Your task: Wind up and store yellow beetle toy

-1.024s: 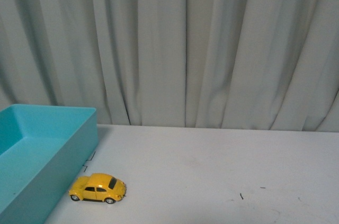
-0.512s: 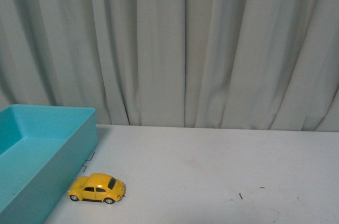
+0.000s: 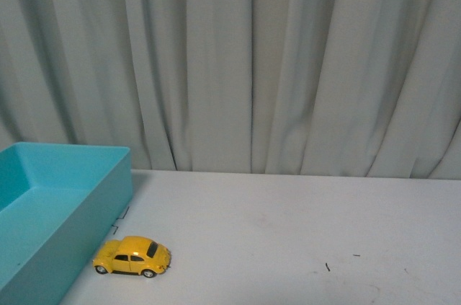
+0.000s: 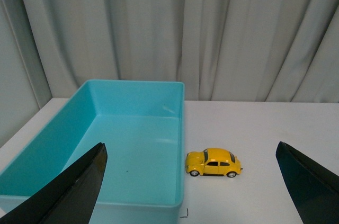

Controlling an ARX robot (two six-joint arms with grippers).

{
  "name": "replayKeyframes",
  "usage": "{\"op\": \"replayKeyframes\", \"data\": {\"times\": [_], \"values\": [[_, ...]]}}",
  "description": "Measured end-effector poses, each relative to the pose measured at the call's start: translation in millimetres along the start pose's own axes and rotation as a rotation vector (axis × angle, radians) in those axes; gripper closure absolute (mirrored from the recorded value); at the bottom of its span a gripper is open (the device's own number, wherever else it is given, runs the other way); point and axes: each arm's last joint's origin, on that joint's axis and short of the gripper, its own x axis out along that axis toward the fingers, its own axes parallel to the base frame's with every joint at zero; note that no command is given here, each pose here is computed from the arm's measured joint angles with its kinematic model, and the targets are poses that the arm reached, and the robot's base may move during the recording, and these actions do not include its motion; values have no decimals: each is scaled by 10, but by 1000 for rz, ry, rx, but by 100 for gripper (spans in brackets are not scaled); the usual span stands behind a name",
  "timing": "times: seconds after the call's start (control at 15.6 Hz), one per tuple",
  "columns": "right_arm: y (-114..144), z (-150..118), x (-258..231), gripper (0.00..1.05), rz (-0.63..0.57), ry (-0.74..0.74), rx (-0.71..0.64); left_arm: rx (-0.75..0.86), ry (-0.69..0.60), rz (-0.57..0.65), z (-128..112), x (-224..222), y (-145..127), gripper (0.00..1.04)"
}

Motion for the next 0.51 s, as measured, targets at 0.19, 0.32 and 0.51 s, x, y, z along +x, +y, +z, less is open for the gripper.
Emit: {"op": "replayKeyframes", "data": {"times": [0.19,0.32,0.51], "values": [[0,-11,-104,103,-3,-7,0,0,0,-1,0,0,0,7],[0,-22,-104,103,-3,0,0,0,0,0,0,0,0,7],[0,-22,-104,96,-3,0,0,0,0,0,0,0,0,7]]}}
